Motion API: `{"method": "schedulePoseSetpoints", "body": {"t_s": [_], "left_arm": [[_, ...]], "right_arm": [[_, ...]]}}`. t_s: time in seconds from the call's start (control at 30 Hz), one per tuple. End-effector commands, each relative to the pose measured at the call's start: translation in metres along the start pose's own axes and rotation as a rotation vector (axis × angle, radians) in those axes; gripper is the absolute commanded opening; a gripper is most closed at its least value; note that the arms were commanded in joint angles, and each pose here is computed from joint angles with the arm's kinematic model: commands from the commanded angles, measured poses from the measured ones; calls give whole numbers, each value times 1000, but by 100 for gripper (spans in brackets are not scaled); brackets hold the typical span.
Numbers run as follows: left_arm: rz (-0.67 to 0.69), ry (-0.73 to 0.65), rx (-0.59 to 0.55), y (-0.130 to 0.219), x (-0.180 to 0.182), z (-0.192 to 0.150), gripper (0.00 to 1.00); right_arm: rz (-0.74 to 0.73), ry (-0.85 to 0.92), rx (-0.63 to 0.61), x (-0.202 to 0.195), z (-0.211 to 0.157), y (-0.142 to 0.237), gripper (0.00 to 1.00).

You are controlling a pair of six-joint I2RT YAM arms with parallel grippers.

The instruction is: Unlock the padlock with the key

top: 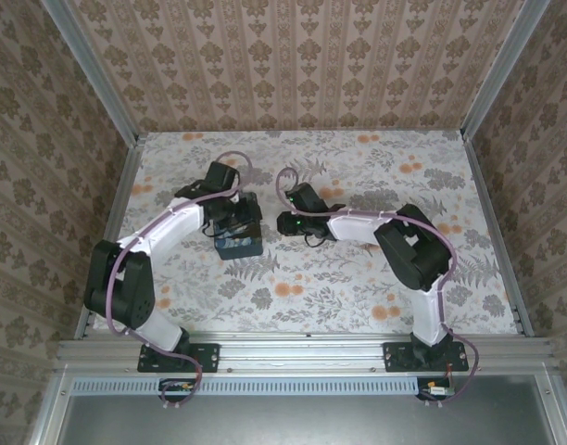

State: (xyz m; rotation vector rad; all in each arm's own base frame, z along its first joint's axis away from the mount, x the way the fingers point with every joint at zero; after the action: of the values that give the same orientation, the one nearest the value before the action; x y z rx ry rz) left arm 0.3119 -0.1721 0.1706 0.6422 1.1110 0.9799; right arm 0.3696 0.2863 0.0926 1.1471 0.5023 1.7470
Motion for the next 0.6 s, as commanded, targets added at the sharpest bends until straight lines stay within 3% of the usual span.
{"method": "schedulePoseSetpoints", "body": {"t_s": [0.0,0.03,0.07,0.1,0.13,0.23,0.37,0.47,0.57], "left_arm": [[-47,-55,-88,31,-4,22,46],[-31,-61,-102,38,-1,26,47],[-7,-68,-118,44,5,31,53],[32,-74,-139,49,15,37,93],[115,-56,-164,54,31,42,100],[354,-89,-309,66,80,48,100],[588,-364,-520,73,126,34,100],[629,-448,-662,69,151,18,100],[524,-432,-787,53,160,10,100]], "right_arm": [[-61,71,-83,-11,14,34,28],[-54,75,-103,-13,18,42,30],[-37,90,-127,-16,25,55,40],[-31,113,-155,-20,32,69,60],[-43,128,-180,-28,39,84,99],[-153,138,-250,-61,60,133,100],[-359,117,-410,-115,57,212,100],[-454,85,-522,-159,33,236,100],[-498,20,-704,-200,16,247,100]]}}
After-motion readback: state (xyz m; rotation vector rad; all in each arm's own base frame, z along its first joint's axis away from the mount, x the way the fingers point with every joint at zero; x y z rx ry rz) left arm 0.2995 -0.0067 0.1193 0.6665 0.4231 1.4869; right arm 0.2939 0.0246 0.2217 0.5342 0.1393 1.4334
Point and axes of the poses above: each hand's point on the last joint's axis, 136 mm out from that joint toward the fingers, its own y axis back along the fingers, its own x axis along the line the jaws close on, z = x × y, the point moved 6 cm from there along y, back along the fingers, and after that the axes turned 9 degrees about -y, right-handed, at the moved point
